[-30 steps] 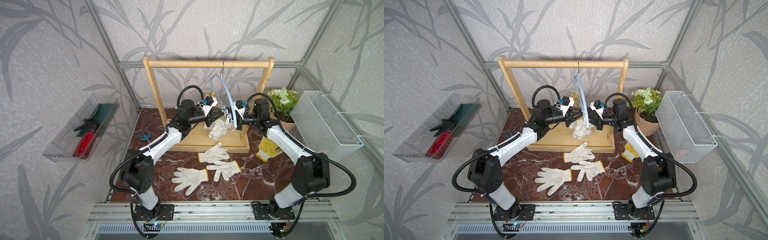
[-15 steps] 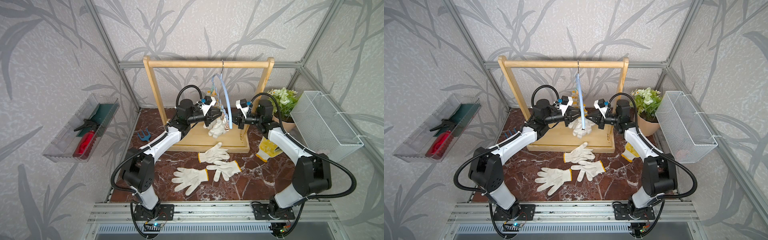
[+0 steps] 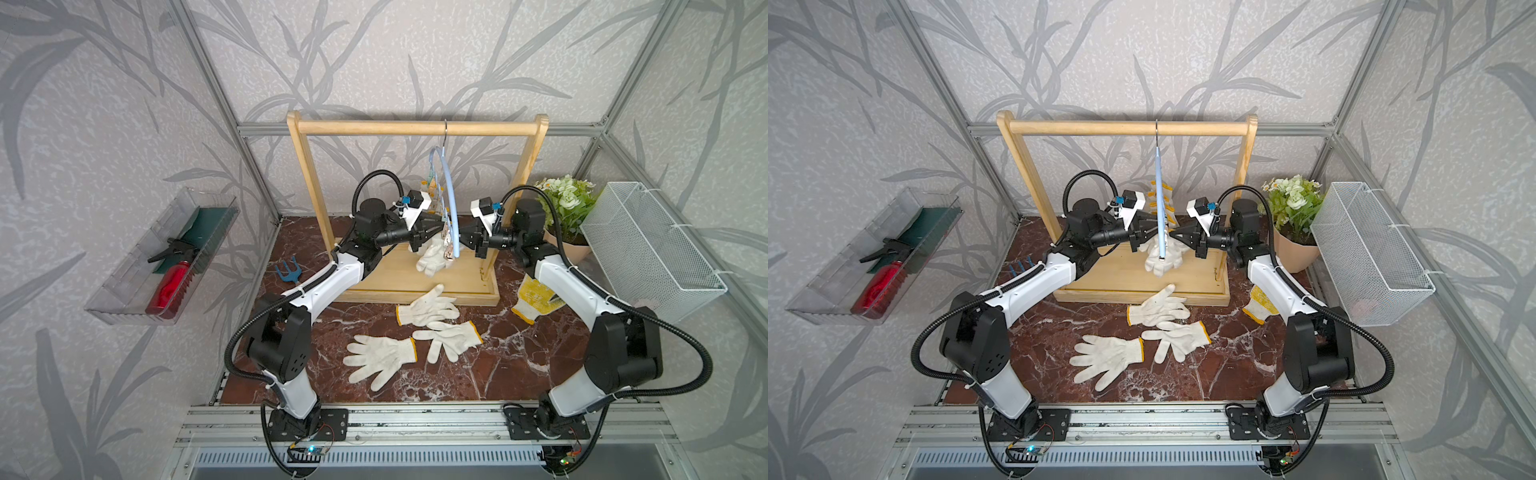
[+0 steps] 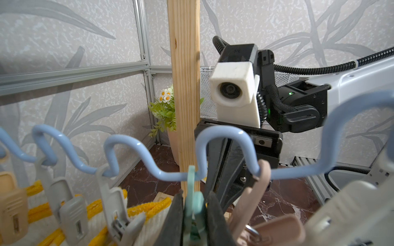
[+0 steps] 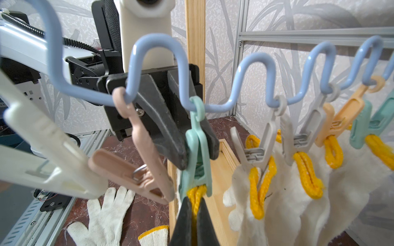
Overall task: Clip the gloves onto a hanger to dry
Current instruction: Clamp the glove onto the hanger.
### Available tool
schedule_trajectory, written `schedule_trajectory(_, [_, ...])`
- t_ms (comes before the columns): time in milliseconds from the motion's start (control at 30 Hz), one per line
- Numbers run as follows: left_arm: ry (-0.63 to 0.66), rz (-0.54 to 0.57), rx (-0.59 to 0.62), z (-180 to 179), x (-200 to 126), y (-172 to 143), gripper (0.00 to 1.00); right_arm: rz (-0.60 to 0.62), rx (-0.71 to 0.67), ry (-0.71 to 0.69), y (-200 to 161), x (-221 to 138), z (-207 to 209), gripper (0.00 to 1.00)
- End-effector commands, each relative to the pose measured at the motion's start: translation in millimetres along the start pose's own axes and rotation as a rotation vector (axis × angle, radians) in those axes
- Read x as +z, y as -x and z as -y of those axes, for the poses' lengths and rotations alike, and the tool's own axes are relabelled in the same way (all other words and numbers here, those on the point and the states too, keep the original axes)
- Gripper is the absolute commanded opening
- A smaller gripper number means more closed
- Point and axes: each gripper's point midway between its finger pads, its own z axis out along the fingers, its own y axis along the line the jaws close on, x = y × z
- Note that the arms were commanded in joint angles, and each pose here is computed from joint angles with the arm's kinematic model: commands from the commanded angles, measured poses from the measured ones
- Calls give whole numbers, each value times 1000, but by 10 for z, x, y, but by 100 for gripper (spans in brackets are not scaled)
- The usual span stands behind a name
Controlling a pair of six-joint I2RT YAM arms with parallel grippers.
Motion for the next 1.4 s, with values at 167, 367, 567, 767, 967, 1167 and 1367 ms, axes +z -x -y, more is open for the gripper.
schedule_trajectory(167, [2,-43,-47,0,48,-218,0,44,-61,36,217,-8,-159,0])
schedule_trajectory(367, [17,-27,-55,-26,48,-169,7,39,-50,30,183,15,-155,0])
schedule_trajectory(567, [49,-30,-49,-26,-20,-144,35,28,-18,-12,83,19,-87,7])
schedule_trajectory(767, [120,-58,-22,-21,-183,-99,48,12,7,-75,-25,-17,-26,28])
schedule_trajectory(967, [204,-103,-13,-42,-336,-167,54,-15,64,-198,-212,-129,45,47])
schedule_trajectory(1167, [286,-155,-19,-45,-519,-322,57,-86,174,-390,-587,-339,76,56])
schedule_trajectory(1367, [464,-280,-90,-127,-835,-826,58,-121,330,-487,-1020,-483,-108,56])
